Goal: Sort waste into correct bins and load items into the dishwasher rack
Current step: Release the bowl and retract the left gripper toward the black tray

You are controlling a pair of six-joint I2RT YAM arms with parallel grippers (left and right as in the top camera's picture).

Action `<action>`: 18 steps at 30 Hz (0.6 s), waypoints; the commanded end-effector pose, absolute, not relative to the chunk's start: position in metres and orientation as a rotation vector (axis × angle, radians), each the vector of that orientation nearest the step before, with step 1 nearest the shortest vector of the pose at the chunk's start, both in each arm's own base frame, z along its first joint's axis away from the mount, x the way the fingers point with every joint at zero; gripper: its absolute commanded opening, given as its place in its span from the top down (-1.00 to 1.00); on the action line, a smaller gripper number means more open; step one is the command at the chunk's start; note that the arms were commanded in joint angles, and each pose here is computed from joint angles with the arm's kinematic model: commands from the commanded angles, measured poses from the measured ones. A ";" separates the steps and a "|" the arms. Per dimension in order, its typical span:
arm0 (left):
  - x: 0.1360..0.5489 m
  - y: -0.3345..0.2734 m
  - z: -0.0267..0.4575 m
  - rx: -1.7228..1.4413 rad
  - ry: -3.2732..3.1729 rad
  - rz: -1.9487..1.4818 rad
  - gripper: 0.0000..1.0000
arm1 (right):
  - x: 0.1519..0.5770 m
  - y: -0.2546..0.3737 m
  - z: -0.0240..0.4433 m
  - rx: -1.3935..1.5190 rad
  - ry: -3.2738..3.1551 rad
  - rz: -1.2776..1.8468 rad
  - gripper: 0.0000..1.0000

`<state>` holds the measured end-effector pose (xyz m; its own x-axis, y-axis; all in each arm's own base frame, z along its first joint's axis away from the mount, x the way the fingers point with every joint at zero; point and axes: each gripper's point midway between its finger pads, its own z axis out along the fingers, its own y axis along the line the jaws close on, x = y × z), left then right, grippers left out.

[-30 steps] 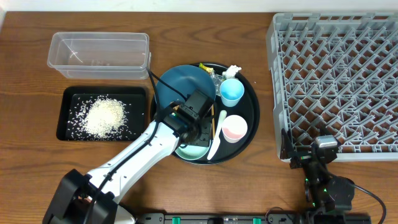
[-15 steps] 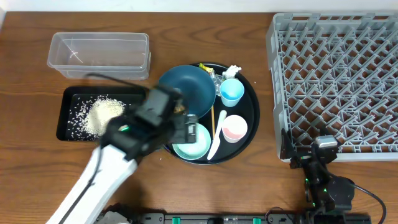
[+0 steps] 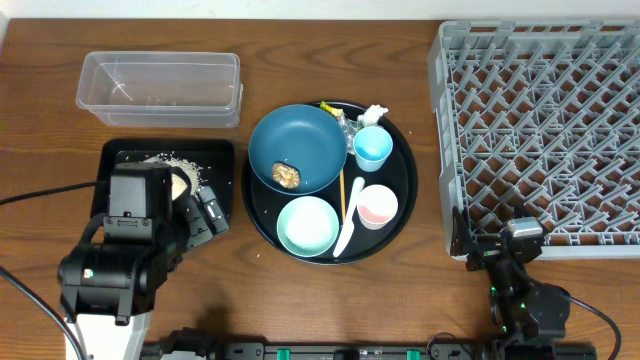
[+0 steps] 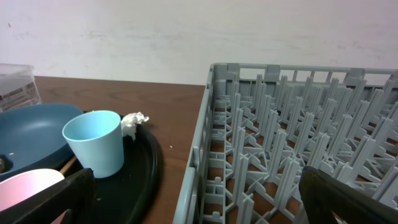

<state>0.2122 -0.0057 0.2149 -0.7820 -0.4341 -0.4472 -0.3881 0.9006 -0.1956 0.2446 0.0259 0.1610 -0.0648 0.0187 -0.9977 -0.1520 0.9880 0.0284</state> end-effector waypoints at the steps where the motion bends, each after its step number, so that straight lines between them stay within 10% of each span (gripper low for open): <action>1: 0.212 -0.001 0.218 -0.604 2.561 -0.103 -0.96 | 0.245 0.024 0.159 -0.087 1.637 0.143 -0.99; 7: 0.212 -0.001 0.218 -0.604 2.561 -0.103 -0.96 | 0.244 0.031 0.168 -0.099 1.600 0.193 -0.98; 18: 0.212 -0.001 0.218 -0.604 2.561 -0.103 -0.95 | 0.181 0.135 0.180 0.105 1.770 1.485 -0.98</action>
